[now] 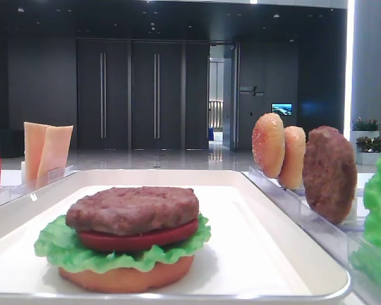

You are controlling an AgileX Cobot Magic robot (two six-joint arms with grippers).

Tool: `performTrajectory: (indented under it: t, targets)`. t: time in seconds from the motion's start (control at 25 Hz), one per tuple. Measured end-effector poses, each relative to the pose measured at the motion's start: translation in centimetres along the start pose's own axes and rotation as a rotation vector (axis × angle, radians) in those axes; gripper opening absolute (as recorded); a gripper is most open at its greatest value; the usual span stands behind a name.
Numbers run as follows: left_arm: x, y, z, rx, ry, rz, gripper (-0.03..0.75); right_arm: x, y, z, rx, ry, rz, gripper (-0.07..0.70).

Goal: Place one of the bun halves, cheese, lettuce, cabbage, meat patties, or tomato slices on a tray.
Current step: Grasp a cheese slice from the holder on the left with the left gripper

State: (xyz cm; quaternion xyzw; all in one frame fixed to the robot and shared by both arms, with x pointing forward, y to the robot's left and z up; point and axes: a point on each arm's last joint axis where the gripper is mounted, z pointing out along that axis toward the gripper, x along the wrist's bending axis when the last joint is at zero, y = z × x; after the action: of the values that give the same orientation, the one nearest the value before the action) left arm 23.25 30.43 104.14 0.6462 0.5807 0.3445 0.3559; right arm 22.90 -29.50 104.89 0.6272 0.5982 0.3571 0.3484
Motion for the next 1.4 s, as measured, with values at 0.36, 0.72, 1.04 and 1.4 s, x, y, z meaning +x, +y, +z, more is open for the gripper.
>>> performTrajectory:
  t: [0.36,0.72,1.04,1.4]
  targets:
    - [0.0,0.0,0.0,0.0,0.0,0.0,0.513,0.0,0.0,0.0,0.0,-0.001,0.0,0.447]
    - [0.0,0.0,0.0,0.002,0.0,-0.016,0.513,0.0,0.0,0.0,0.0,-0.001,0.0,0.447]
    - [0.0,2.6,0.9,0.141,0.004,-0.088,0.513,0.0,0.0,0.0,0.0,-0.001,0.0,0.447]
    - [0.1,8.2,4.1,0.404,0.017,-0.118,0.513,0.0,0.0,0.0,0.001,-0.001,0.0,0.447]
